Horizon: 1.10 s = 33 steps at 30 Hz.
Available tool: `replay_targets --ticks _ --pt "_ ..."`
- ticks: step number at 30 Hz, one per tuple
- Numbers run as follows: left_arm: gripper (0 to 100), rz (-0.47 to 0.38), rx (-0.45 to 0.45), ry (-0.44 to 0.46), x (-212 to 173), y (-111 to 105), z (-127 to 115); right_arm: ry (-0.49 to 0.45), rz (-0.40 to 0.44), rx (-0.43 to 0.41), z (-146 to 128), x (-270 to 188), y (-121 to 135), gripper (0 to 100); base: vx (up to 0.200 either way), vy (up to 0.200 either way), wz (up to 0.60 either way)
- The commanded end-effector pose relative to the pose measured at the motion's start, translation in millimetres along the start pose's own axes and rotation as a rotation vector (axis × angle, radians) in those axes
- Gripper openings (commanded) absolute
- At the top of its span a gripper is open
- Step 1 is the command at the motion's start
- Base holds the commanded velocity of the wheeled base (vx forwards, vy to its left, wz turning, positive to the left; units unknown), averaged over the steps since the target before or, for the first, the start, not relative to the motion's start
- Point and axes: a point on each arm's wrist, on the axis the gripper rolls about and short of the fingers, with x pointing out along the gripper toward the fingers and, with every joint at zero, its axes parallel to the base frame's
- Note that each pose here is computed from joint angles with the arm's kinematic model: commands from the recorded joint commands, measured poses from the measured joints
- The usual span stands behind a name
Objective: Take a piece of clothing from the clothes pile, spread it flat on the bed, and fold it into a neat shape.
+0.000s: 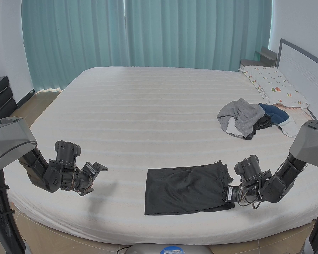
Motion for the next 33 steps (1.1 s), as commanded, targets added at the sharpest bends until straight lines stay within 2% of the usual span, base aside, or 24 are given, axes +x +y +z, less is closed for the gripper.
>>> replay_targets --ticks 1,9,10,13,17,24,27,33 --pt "100 0.001 0.000 0.001 1 0 0 0.039 0.002 0.003 -7 -2 -13 0 0.000 0.000 0.00" --pt "100 0.002 -0.001 0.002 1 0 0 0.064 0.001 -0.001 -16 0 -20 0 0.000 0.000 0.00" --pt "100 0.002 -0.001 0.002 1 0 0 0.066 0.002 -0.003 -16 0 -20 100 0.000 0.000 0.00" --pt "100 0.002 0.001 0.002 1 0 0 0.055 0.012 0.009 -13 -1 -21 100 0.000 0.000 0.00" --pt "100 0.002 -0.001 0.002 1 0 0 -0.024 0.090 0.064 5 -10 -24 100 0.000 0.000 0.00" --pt "100 0.002 0.001 0.000 1 0 0 -0.118 0.191 0.235 44 -5 -31 100 0.000 0.000 0.00" --pt "100 0.002 0.001 0.002 1 1 -1 -0.104 0.231 0.292 54 9 -29 100 0.000 0.000 0.00" --pt "100 0.001 0.001 0.001 1 0 0 -0.099 0.253 0.406 70 48 -22 100 0.000 0.000 0.00"
